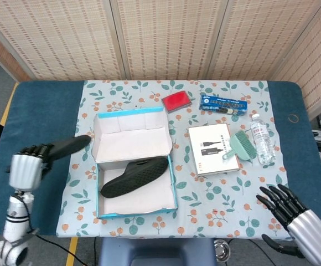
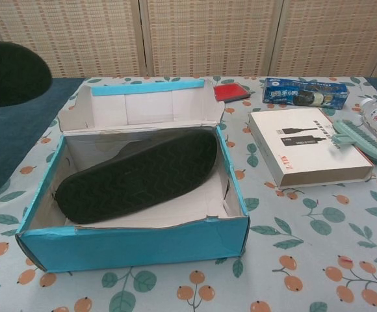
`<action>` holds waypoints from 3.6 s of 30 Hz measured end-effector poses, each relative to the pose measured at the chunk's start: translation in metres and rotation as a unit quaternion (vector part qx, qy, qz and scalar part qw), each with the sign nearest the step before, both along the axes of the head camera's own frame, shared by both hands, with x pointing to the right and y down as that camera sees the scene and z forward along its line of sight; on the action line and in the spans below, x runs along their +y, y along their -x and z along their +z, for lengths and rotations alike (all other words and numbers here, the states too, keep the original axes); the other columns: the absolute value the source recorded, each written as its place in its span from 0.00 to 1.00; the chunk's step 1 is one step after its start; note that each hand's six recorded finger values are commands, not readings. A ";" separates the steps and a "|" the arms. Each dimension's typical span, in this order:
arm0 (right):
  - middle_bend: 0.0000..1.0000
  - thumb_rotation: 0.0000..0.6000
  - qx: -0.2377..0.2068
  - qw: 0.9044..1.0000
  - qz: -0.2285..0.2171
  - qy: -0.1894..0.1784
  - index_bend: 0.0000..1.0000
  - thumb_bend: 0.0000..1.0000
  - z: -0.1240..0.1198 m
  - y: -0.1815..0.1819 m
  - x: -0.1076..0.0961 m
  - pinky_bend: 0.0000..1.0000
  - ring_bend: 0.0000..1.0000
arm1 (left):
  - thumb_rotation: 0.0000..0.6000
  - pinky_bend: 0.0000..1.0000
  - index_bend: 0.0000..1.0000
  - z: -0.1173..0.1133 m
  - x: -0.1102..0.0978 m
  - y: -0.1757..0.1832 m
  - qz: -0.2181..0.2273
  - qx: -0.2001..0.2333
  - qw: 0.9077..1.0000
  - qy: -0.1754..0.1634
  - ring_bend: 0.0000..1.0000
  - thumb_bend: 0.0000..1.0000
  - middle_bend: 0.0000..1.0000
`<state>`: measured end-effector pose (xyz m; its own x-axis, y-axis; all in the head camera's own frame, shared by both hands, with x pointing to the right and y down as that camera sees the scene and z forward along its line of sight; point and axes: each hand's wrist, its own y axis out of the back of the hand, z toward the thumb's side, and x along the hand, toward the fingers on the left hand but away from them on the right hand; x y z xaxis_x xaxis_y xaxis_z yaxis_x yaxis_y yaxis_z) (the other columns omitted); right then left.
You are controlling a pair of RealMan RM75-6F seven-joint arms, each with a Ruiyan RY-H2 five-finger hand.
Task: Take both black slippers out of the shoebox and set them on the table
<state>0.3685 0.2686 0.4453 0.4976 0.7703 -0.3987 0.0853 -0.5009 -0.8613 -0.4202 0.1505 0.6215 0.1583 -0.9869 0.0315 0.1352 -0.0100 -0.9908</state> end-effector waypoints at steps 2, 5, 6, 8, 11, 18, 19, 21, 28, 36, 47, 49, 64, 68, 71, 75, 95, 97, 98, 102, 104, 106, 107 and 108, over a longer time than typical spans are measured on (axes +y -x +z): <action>0.00 0.79 0.004 1.000 -0.007 0.011 0.00 0.24 -0.003 -0.002 0.010 0.00 0.00 | 1.00 0.69 0.76 0.004 -0.006 0.031 -0.026 -0.039 0.999 -0.003 0.58 0.71 0.69; 0.00 0.79 0.013 1.000 -0.008 0.014 0.00 0.24 -0.008 -0.008 0.023 0.00 0.00 | 1.00 0.67 0.74 0.011 -0.011 0.067 -0.065 -0.079 0.995 0.005 0.57 0.70 0.67; 0.00 0.79 0.017 1.000 -0.007 0.011 0.00 0.24 -0.010 -0.009 0.026 0.00 0.00 | 1.00 0.66 0.73 0.015 -0.012 0.075 -0.076 -0.088 0.993 0.012 0.56 0.69 0.66; 0.00 0.79 0.024 1.000 -0.004 0.007 0.00 0.24 -0.010 -0.011 0.029 0.00 0.00 | 1.00 0.60 0.68 0.028 -0.010 0.087 -0.100 -0.102 0.989 0.036 0.53 0.65 0.60; 0.00 0.79 0.037 0.999 0.008 0.000 0.00 0.24 -0.007 -0.015 0.032 0.00 0.00 | 1.00 0.56 0.53 0.052 -0.003 0.090 -0.129 -0.104 0.984 0.072 0.49 0.57 0.52; 0.00 0.79 0.047 0.998 0.037 0.020 0.00 0.24 0.008 -0.022 0.040 0.00 0.00 | 1.00 0.50 0.16 0.080 0.011 0.074 -0.150 -0.107 0.978 0.100 0.37 0.49 0.35; 0.00 0.79 0.046 0.998 0.039 0.026 0.00 0.24 0.009 -0.023 0.042 0.00 0.00 | 1.00 0.50 0.13 0.082 0.013 0.073 -0.151 -0.112 0.977 0.102 0.36 0.48 0.33; 0.00 0.79 0.049 0.997 0.043 0.035 0.00 0.24 0.012 -0.026 0.044 0.00 0.00 | 1.00 0.49 0.09 0.090 0.019 0.071 -0.156 -0.120 0.974 0.116 0.34 0.48 0.30; 0.00 0.79 0.072 0.995 0.069 0.013 0.00 0.24 0.011 -0.037 0.044 0.00 0.00 | 1.00 0.37 0.00 0.110 0.050 0.064 -0.168 -0.087 0.968 0.167 0.06 0.44 0.00; 0.00 0.79 0.084 0.993 0.085 0.016 0.00 0.24 0.011 -0.046 0.048 0.00 0.00 | 1.00 0.27 0.00 0.108 0.081 0.036 -0.148 -0.012 0.966 0.214 0.00 0.39 0.00; 0.00 0.79 0.086 0.992 0.088 0.022 0.00 0.24 0.009 -0.049 0.051 0.00 0.00 | 1.00 0.19 0.00 0.032 0.122 -0.003 -0.099 0.082 0.951 0.280 0.00 0.38 0.00; 0.00 0.79 0.087 0.992 0.087 0.023 0.00 0.24 0.010 -0.049 0.051 0.00 0.00 | 1.00 0.19 0.00 0.014 0.125 -0.007 -0.087 0.097 0.950 0.283 0.00 0.38 0.00; 0.00 0.79 0.088 0.992 0.082 0.034 0.00 0.24 0.015 -0.048 0.051 0.00 0.00 | 1.00 0.21 0.00 -0.052 0.092 -0.117 0.036 0.349 0.873 0.339 0.00 0.38 0.00; 0.00 0.79 0.091 0.991 0.087 0.036 0.00 0.24 0.017 -0.051 0.049 0.00 0.00 | 1.00 0.21 0.00 -0.032 0.083 -0.156 0.070 0.328 0.853 0.400 0.00 0.38 0.00; 0.00 0.79 0.094 0.991 0.089 0.042 0.00 0.24 0.018 -0.053 0.049 0.00 0.00 | 1.00 0.17 0.00 -0.020 0.077 -0.179 0.088 0.307 0.851 0.416 0.00 0.38 0.00; 0.00 0.79 0.094 0.991 0.090 0.046 0.00 0.24 0.019 -0.053 0.048 0.00 0.00 | 1.00 0.15 0.00 -0.003 0.070 -0.204 0.099 0.286 0.857 0.416 0.00 0.38 0.00; 0.00 0.79 0.098 0.989 0.102 0.042 0.00 0.24 0.020 -0.059 0.043 0.00 0.00 | 1.00 0.32 0.07 0.047 0.049 -0.205 0.055 0.191 0.891 0.407 0.10 0.37 0.09; 0.00 0.79 0.098 0.989 0.104 0.040 0.00 0.24 0.019 -0.059 0.043 0.00 0.00 | 1.00 0.33 0.08 0.049 0.048 -0.203 0.046 0.181 0.895 0.406 0.10 0.37 0.10; 0.00 0.79 0.098 0.989 0.104 0.039 0.00 0.24 0.019 -0.059 0.043 0.00 0.00 | 1.00 0.34 0.09 0.050 0.048 -0.201 0.041 0.173 0.895 0.408 0.10 0.37 0.10; 0.00 0.79 0.099 0.989 0.105 0.038 0.00 0.24 0.019 -0.059 0.043 0.00 0.00 | 1.00 0.35 0.15 0.053 0.052 -0.200 0.027 0.158 0.891 0.424 0.15 0.37 0.17; 0.00 0.79 0.100 0.989 0.104 0.039 0.00 0.24 0.019 -0.059 0.043 0.00 0.00 | 1.00 0.36 0.18 0.054 0.054 -0.201 0.023 0.155 0.888 0.433 0.17 0.37 0.20; 0.00 0.79 0.100 0.989 0.105 0.039 0.00 0.24 0.019 -0.059 0.043 0.00 0.00 | 1.00 0.37 0.21 0.054 0.055 -0.202 0.023 0.150 0.885 0.440 0.18 0.37 0.23; 0.00 0.79 0.100 0.989 0.105 0.039 0.00 0.24 0.019 -0.059 0.043 0.00 0.00 | 1.00 0.37 0.21 0.054 0.055 -0.202 0.023 0.148 0.883 0.444 0.18 0.38 0.24; 0.00 0.79 0.100 0.989 0.105 0.039 0.00 0.24 0.019 -0.059 0.043 0.00 0.00 | 1.00 0.37 0.22 0.054 0.056 -0.202 0.023 0.145 0.883 0.447 0.19 0.38 0.24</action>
